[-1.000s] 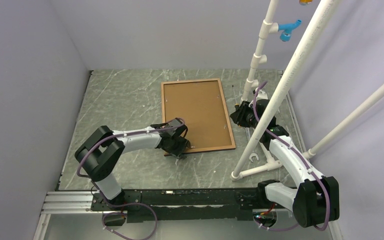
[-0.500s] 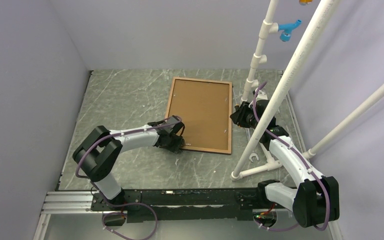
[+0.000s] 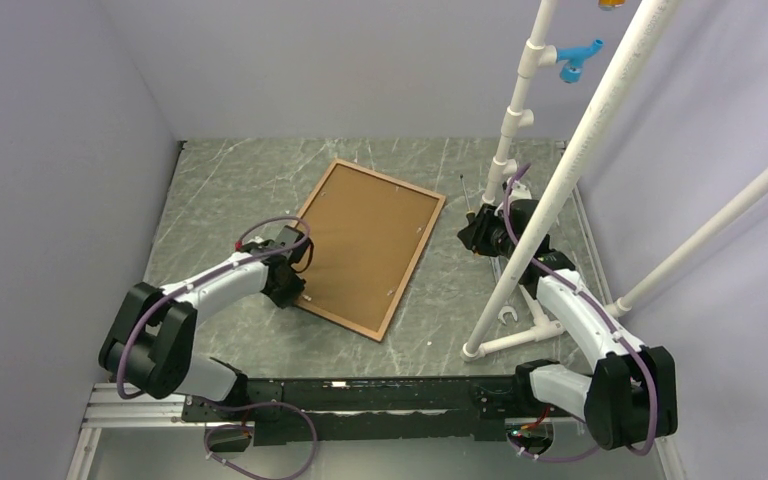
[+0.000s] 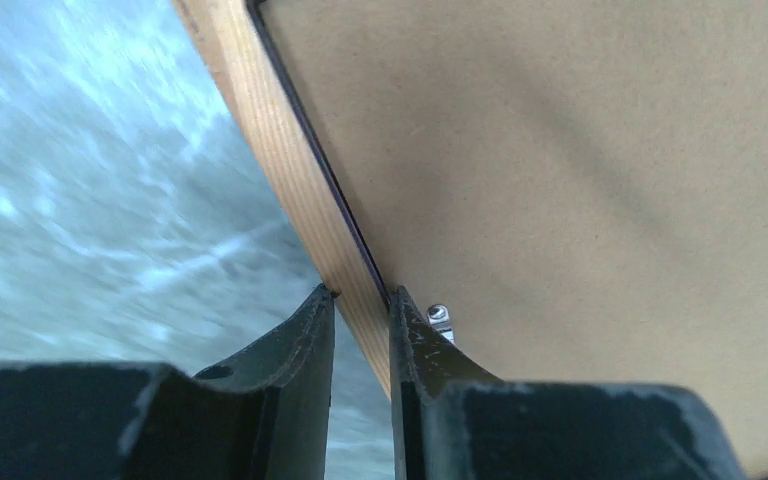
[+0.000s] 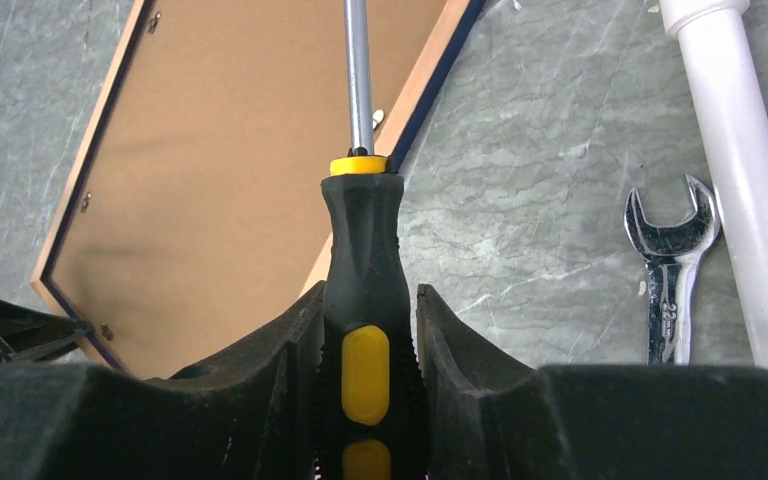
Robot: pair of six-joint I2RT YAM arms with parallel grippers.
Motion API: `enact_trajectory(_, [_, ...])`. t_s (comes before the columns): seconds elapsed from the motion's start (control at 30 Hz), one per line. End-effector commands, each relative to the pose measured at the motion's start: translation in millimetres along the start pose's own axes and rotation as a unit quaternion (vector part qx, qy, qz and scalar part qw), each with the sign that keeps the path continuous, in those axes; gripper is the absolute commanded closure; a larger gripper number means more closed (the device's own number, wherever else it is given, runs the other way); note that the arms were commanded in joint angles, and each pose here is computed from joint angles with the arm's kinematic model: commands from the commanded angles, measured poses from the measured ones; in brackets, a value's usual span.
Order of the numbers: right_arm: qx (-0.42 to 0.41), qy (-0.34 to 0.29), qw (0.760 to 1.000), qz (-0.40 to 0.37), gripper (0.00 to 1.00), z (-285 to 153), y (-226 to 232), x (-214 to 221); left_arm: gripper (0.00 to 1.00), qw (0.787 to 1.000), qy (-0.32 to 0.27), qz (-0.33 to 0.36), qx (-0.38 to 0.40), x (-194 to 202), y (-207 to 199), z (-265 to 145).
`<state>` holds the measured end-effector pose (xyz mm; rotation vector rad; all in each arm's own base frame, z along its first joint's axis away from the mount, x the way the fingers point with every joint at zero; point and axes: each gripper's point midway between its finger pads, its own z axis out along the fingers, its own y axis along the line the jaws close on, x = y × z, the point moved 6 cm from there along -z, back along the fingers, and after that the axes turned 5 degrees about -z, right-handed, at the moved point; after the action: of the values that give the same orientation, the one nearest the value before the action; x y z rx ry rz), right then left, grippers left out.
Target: Take the photo out of the frame
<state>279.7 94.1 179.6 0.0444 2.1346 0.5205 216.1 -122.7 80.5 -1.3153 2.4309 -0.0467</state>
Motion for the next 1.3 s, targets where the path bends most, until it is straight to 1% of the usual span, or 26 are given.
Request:
enact_trajectory(0.0, [-0.029, -0.024, 0.999, -0.010, 1.00, 6.5, 8.5, -14.4, 1.00, 0.974, -0.035, 0.221, -0.031, -32.3, 20.1, -8.7])
enact_trajectory(0.07, [-0.042, -0.011, 0.999, -0.013, 1.00, 11.8, 12.4, -11.6, 1.00, 0.962, -0.027, 0.268, -0.037, -45.8, 14.3, -10.0])
enact_trajectory(0.13, [-0.051, 0.008, 0.998, -0.020, 1.00, 16.2, 16.5, -7.5, 1.00, 0.949, -0.001, 0.314, -0.034, -54.8, 8.6, -9.3])
enact_trajectory(0.23, [-0.050, 0.025, 0.998, -0.025, 1.00, 20.3, 18.9, -3.5, 1.00, 0.925, 0.005, 0.377, -0.033, -64.7, 1.5, -3.1])
enact_trajectory(0.3, [-0.048, 0.037, 0.998, -0.024, 1.00, 22.4, 18.8, -1.1, 1.00, 0.911, -0.005, 0.410, -0.042, -71.4, -1.2, 3.1])
enact_trajectory(0.37, [-0.045, 0.053, 0.997, -0.025, 1.00, 23.2, 18.6, 0.2, 1.00, 0.895, 0.003, 0.443, -0.046, -73.7, -5.4, 12.2])
enact_trajectory(0.47, [-0.025, 0.090, 0.995, -0.018, 1.00, 23.8, 14.3, 9.8, 1.00, 0.867, 0.000, 0.493, -0.068, -81.8, -12.1, 26.8])
enact_trajectory(0.53, [0.000, 0.129, 0.992, -0.005, 1.00, 24.5, 8.2, 21.8, 1.00, 0.860, -0.012, 0.502, -0.085, -92.1, -19.6, 31.6])
enact_trajectory(0.57, [0.010, 0.158, 0.987, 0.000, 1.00, 21.8, 5.7, 30.1, 1.00, 0.858, -0.013, 0.505, -0.088, -95.7, -24.8, 32.2])
enact_trajectory(0.63, [0.025, 0.203, 0.979, 0.004, 1.00, 16.8, 2.4, 40.9, 1.00, 0.857, -0.017, 0.510, -0.078, -99.9, -36.6, 32.5])
enact_trajectory(0.73, [0.033, 0.230, 0.973, 0.007, 1.00, 4.9, 0.6, 51.2, 1.00, 0.860, -0.022, 0.507, -0.054, -105.0, -55.7, 33.8])
enact_trajectory(0.8, [0.034, 0.255, 0.966, 0.007, 1.00, -2.8, 1.0, 56.1, 1.00, 0.871, -0.007, 0.489, -0.042, -109.4, -64.1, 33.7])
enact_trajectory(0.83, [0.041, 0.268, 0.962, 0.009, 1.00, -6.5, 0.5, 58.7, 0.99, 0.883, 0.002, 0.468, -0.039, -113.2, -66.6, 32.8])
enact_trajectory(0.93, [0.062, 0.280, 0.958, 0.018, 1.00, -17.9, -2.4, 66.5, 0.86, 0.904, 0.028, 0.426, -0.032, -115.2, -60.2, 32.1])
enact_trajectory(0.97, [0.063, 0.287, 0.956, 0.020, 1.00, -21.3, -2.4, 70.0, 0.76, 0.909, 0.035, 0.416, -0.017, -113.4, -59.1, 30.6])
enact_trajectory(1.0, [0.062, 0.293, 0.954, 0.020, 1.00, -23.7, -1.1, 72.4, 0.67, 0.912, 0.036, 0.408, -0.006, -112.9, -57.6, 29.8])
enact_trajectory(1.07, [0.067, 0.300, 0.951, 0.021, 1.00, -26.9, -0.4, 76.8, 0.59, 0.917, 0.034, 0.396, 0.006, -112.4, -54.9, 27.7])
enact_trajectory(1.13, [0.066, 0.307, 0.949, 0.021, 1.00, -28.8, 1.7, 78.2, 0.55, 0.919, 0.041, 0.392, 0.009, -108.4, -51.8, 30.4])
enact_trajectory(1.2, [0.059, 0.301, 0.952, 0.017, 1.00, -30.5, 5.2, 75.7, 0.55, 0.921, 0.054, 0.386, 0.000, -104.8, -48.8, 32.5])
enact_trajectory(1.27, [0.067, 0.295, 0.953, 0.014, 1.00, -32.5, 4.5, 73.2, 0.55, 0.923, 0.055, 0.380, 0.008, -102.5, -48.0, 33.2])
